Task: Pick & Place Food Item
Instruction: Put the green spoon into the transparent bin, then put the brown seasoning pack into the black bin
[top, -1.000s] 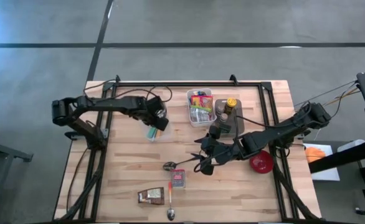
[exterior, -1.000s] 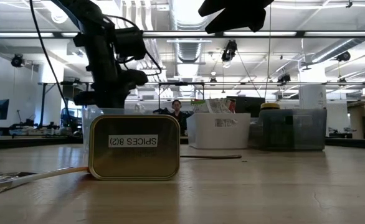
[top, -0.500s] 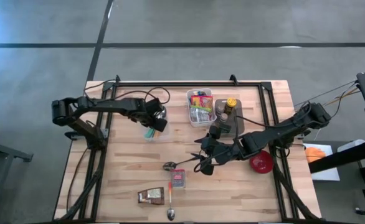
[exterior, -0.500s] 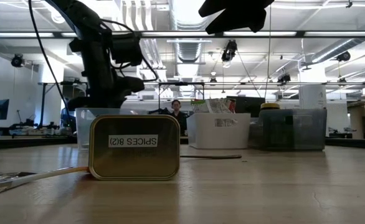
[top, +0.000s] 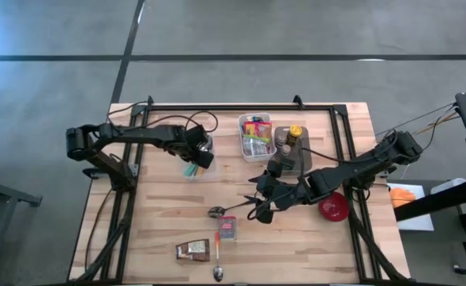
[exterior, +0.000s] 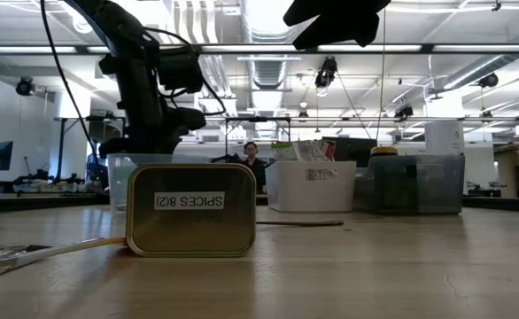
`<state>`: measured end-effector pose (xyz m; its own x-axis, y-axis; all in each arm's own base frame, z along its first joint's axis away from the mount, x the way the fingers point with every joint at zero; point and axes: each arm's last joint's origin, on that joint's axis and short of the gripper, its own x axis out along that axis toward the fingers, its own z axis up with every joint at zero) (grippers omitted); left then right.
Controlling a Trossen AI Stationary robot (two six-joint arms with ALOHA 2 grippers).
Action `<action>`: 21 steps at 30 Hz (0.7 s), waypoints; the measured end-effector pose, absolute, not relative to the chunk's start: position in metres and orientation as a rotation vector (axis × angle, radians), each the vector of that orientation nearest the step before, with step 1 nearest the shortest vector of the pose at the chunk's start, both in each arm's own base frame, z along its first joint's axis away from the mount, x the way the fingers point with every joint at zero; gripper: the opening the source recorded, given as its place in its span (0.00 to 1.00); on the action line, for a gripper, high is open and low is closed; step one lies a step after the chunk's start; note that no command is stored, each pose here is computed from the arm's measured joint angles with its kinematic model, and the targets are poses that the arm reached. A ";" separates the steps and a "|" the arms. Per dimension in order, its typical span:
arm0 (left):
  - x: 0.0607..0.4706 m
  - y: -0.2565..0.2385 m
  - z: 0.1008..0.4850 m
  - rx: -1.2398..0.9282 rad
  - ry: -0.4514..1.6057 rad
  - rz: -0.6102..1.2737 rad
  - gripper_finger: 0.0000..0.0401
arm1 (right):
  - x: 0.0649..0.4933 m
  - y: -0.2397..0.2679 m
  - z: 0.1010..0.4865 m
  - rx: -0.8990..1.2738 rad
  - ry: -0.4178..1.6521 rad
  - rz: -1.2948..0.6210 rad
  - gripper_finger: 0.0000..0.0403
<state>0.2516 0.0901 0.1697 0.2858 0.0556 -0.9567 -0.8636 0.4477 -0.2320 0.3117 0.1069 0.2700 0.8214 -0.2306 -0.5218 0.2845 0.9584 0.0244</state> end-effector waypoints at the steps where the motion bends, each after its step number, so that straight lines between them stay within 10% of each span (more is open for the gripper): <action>1: 0.252 0.090 0.170 -0.898 1.114 0.735 0.17 | 0.312 0.107 0.270 0.103 0.542 -0.275 0.65; 13: 0.252 0.091 0.170 -0.849 1.122 0.699 0.56 | 0.312 0.107 0.270 0.104 0.543 -0.275 0.65; 21: 0.256 0.088 0.195 -0.802 1.148 0.547 0.62 | 0.311 0.107 0.269 0.102 0.547 -0.276 0.65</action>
